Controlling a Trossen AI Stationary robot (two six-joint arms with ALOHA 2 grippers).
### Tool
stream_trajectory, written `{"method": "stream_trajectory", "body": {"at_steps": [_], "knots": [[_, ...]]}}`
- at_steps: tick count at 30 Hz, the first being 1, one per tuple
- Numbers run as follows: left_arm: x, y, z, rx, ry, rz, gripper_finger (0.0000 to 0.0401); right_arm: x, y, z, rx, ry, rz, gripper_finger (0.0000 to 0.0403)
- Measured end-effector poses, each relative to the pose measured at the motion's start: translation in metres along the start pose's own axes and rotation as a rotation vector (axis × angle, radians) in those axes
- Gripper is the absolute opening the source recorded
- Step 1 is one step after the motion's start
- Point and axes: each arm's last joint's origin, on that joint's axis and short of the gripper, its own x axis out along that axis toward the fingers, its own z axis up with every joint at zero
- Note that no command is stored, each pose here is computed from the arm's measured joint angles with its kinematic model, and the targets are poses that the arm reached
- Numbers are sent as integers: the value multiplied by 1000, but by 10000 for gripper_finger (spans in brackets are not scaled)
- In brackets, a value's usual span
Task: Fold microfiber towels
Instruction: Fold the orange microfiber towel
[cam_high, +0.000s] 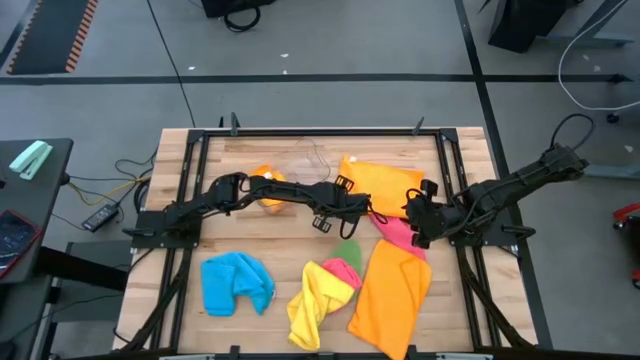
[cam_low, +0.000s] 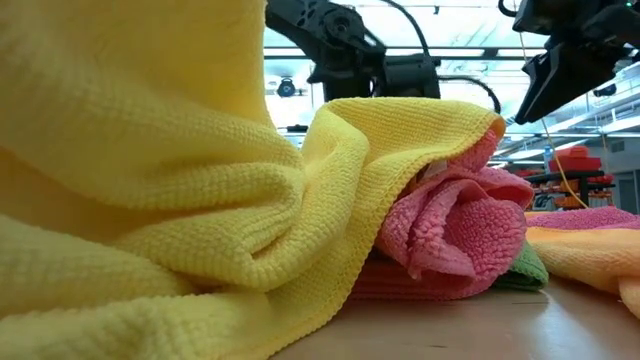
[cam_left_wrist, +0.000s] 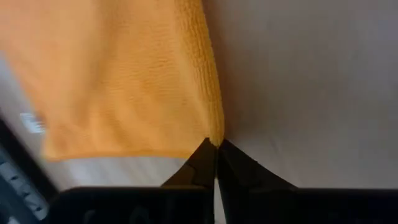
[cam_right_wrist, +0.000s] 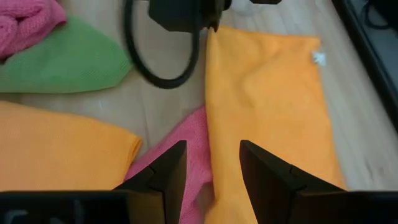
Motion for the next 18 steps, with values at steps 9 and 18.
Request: {"method": "stream_trajectory", "body": {"at_steps": [9, 18], "knots": [[-61, 5, 2, -104, 7, -21, 13, 28, 18, 0, -99, -173, 41, 156], [-95, -6, 11, -185, -68, -126, 26, 62, 36, -7, -212, -391, 58, 156]]}}
